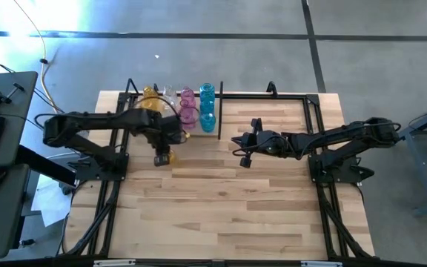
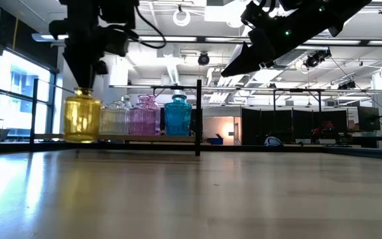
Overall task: Sort vases onto shelf
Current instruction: Put the yellow flower vase aligned with the other yellow flower vase on the shelf
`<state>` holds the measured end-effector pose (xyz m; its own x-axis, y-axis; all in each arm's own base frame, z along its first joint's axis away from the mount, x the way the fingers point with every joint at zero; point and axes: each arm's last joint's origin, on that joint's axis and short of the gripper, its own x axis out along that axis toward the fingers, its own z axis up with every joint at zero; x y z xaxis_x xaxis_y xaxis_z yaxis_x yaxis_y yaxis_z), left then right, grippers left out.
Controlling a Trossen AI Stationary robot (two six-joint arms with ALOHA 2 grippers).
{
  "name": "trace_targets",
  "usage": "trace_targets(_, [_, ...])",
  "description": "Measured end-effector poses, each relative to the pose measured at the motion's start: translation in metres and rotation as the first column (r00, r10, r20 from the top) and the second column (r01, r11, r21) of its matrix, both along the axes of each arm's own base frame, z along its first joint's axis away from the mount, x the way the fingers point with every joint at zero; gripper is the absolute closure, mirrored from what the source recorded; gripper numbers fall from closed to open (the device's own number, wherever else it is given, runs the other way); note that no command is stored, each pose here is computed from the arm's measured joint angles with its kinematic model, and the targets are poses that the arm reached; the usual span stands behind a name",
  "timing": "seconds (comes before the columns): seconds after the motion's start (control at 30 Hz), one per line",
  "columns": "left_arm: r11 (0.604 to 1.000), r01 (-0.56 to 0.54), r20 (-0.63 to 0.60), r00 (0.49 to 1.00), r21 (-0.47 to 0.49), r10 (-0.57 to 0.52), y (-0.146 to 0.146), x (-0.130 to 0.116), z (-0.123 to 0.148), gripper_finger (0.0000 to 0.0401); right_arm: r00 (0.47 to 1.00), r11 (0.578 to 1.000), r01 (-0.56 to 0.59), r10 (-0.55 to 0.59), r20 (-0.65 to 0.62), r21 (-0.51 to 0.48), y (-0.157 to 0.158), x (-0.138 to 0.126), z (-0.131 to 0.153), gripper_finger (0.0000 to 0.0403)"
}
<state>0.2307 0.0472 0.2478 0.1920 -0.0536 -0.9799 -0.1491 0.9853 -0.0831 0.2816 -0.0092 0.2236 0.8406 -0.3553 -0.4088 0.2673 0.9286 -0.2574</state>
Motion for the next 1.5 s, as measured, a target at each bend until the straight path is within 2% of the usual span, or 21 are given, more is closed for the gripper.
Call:
trace_targets(0.13, [0.996,-0.061,-0.066,0.996,0.071,0.065,0.013,-0.025,0.012,0.0386,1.0,1.0,0.0,0.0,0.003,0.0,0.0,0.0,0.0,0.0403])
trace_targets(0.23, [0.98,-0.14,-0.102,0.983,0.138,0.155,0.027,-0.042,0.018,0.0386,1.0,1.0,0.0,0.0,0.004,0.0,0.0,0.0,0.0,0.0403])
trace_targets(0.47, [0.934,-0.324,-0.072,0.939,0.153,0.337,0.057,-0.066,0.025,0.0386,1.0,1.0,0.001,-0.001,0.005,0.003,0.0,0.0,0.0,0.0403])
trace_targets(0.73, [0.866,-0.453,-0.071,0.877,0.21,0.476,0.084,-0.084,0.025,0.0387,1.0,1.0,0.001,-0.001,0.004,0.002,0.0,0.0,0.0,0.0403])
trace_targets(1.2, [0.834,-0.524,-0.028,0.844,0.17,0.536,0.103,-0.097,0.026,0.0385,1.0,1.0,0.001,-0.001,0.001,0.002,0.0,0.0,0.0,0.0403])
trace_targets(1.5, [0.826,-0.544,0.01,0.836,0.15,0.549,0.106,-0.097,0.02,0.0386,1.0,1.0,0.001,-0.001,0.001,0.003,0.0,0.0,0.0,0.0403])
